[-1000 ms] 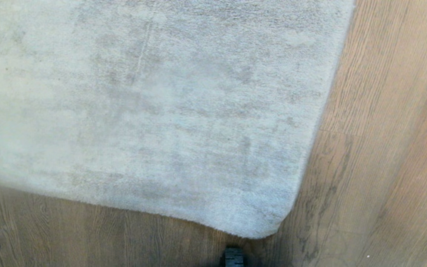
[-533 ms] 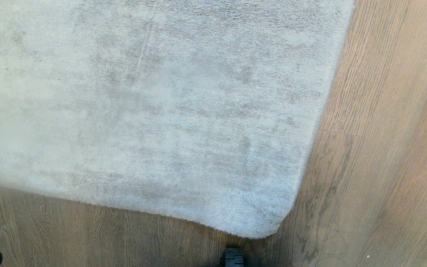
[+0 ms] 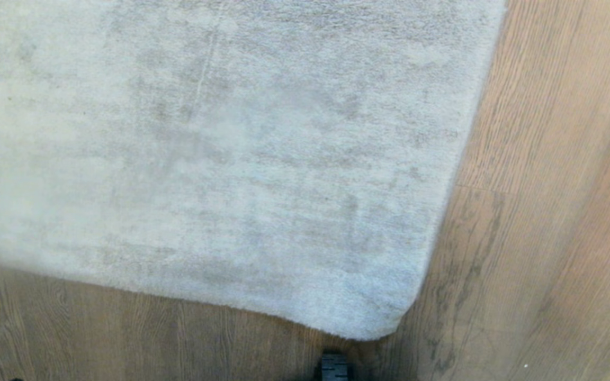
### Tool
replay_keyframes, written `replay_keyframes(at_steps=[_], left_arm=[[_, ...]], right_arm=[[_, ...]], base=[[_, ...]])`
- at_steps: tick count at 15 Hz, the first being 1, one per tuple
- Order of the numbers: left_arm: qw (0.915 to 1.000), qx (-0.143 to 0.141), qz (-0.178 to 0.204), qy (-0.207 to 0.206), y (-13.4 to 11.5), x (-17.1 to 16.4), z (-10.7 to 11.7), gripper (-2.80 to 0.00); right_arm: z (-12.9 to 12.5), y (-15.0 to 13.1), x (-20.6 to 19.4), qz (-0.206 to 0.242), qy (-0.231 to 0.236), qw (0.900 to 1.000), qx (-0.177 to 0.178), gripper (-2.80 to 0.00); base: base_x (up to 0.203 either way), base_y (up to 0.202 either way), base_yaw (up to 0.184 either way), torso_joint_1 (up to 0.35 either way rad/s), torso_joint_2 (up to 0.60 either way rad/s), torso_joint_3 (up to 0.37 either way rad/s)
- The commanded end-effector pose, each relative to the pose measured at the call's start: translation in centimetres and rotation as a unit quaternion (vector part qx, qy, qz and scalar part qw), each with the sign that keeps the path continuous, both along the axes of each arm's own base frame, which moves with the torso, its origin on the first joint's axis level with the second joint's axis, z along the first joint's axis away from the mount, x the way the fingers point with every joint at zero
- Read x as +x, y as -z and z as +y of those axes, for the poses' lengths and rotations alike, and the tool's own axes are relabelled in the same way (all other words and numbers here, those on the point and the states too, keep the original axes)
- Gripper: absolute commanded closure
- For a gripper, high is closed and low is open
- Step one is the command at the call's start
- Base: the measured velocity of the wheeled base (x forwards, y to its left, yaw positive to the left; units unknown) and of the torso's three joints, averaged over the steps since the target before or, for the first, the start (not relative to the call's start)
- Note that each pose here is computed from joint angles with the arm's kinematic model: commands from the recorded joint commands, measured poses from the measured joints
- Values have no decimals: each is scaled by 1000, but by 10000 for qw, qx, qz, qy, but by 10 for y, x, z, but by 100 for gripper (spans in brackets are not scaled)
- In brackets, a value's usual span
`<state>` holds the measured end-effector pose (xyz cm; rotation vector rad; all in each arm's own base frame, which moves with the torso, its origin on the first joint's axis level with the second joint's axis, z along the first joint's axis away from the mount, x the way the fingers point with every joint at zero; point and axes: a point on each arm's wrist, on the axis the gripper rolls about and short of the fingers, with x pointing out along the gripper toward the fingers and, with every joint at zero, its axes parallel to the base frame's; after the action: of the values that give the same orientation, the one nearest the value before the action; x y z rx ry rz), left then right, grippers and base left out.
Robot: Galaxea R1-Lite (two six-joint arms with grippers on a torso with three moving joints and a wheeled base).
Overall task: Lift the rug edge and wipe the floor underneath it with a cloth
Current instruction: Place the foam protection net on the floor
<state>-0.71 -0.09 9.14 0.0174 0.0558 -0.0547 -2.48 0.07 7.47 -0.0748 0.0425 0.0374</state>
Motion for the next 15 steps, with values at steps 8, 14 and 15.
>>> replay_keyframes(at_steps=[8, 14, 15], left_arm=[[9991, -86, -294, -296, 16, -16, 1, 0], [9991, -109, -286, -297, 16, -16, 1, 0], [9991, -123, -289, -298, 16, -16, 1, 0]], right_arm=[[0, 0, 0, 10, -6, 10000, -6, 0], [0, 0, 0, 5, -6, 10000, -6, 0], [0, 0, 0, 11, -6, 10000, -6, 0]], base=[[0, 0, 0, 0, 0, 0], [0, 0, 0, 0, 0, 0], [0, 0, 0, 0, 0, 0]])
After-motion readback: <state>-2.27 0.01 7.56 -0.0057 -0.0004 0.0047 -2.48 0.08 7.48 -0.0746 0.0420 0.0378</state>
